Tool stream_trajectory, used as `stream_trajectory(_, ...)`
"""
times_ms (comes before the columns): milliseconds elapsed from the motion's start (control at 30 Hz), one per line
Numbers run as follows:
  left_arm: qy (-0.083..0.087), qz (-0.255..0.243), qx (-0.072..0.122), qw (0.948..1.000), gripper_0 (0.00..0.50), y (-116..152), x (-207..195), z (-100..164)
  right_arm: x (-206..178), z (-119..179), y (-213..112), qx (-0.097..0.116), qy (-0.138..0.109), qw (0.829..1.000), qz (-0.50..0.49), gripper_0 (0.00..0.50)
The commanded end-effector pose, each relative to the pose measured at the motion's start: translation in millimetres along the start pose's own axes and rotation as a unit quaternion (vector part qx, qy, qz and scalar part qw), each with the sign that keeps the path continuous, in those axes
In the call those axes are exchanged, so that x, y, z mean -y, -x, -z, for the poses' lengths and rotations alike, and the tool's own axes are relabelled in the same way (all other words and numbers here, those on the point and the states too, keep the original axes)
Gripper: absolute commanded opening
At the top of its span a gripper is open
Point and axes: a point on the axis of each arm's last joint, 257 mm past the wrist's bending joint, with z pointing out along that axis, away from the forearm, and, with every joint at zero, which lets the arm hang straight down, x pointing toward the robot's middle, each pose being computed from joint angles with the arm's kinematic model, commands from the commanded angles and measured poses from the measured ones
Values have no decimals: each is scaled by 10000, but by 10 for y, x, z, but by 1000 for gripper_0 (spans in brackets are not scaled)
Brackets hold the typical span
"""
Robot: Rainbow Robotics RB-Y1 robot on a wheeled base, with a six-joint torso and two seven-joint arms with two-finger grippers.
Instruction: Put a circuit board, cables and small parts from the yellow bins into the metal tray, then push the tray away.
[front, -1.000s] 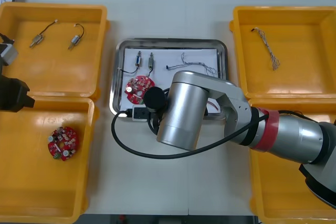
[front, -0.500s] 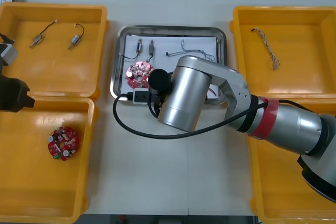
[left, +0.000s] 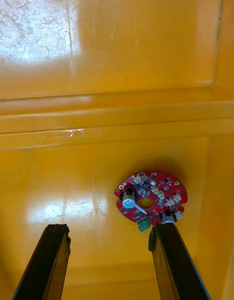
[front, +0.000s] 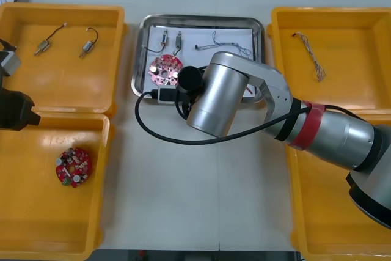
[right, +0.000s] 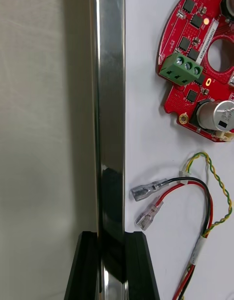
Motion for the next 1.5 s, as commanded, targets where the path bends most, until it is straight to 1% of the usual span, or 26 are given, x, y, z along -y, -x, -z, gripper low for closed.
stream_trajectory(33, 281, -511, 102, 9982, 500, 44, -173, 152, 498, 180, 322, 346, -488, 9981, 152, 0)
stream_trajectory(200, 281, -511, 102, 9982, 500, 44, -173, 152, 710, 162, 342, 374, -668, 9969, 185, 0)
stream_trajectory(367, 281, -511, 102, 9982, 500, 44, -173, 152, 904, 112, 383, 505, -849, 9949, 191, 0)
stream_trajectory(533, 281, -511, 102, 9982, 500, 44, -173, 152, 1018, 95, 426, 611, -960, 9933, 179, 0)
stream_trajectory(600, 281, -511, 102, 9982, 500, 44, -173, 152, 1073, 93, 422, 619, -1031, 9925, 205, 0)
stream_trajectory(733, 281, -511, 102, 9982, 500, 44, -173, 152, 1176, 95, 475, 737, -1211, 9895, 269, 0)
stream_trajectory(800, 281, -511, 102, 9982, 500, 44, -173, 152, 1237, 89, 476, 761, -1313, 9880, 299, 0)
stream_trajectory(900, 281, -511, 102, 9982, 500, 44, -173, 152, 1280, 76, 480, 798, -1378, 9867, 324, 0)
stream_trajectory(1033, 281, -511, 102, 9982, 500, 44, -173, 152, 1367, 60, 490, 867, -1525, 9838, 381, 0)
stream_trajectory(1200, 281, -511, 102, 9982, 500, 44, -173, 152, 1454, 36, 496, 946, -1636, 9812, 395, 0)
stream_trajectory(1367, 281, -511, 102, 9982, 500, 44, -173, 152, 1466, 15, 489, 977, -1656, 9806, 390, 0)
stream_trajectory(1433, 281, -511, 102, 9982, 500, 44, -173, 152, 1466, 15, 489, 976, -1656, 9805, 398, 14)
stream_trajectory(1500, 281, -511, 102, 9982, 500, 44, -173, 152, 1456, 9, 483, 963, -1643, 9809, 399, 70)
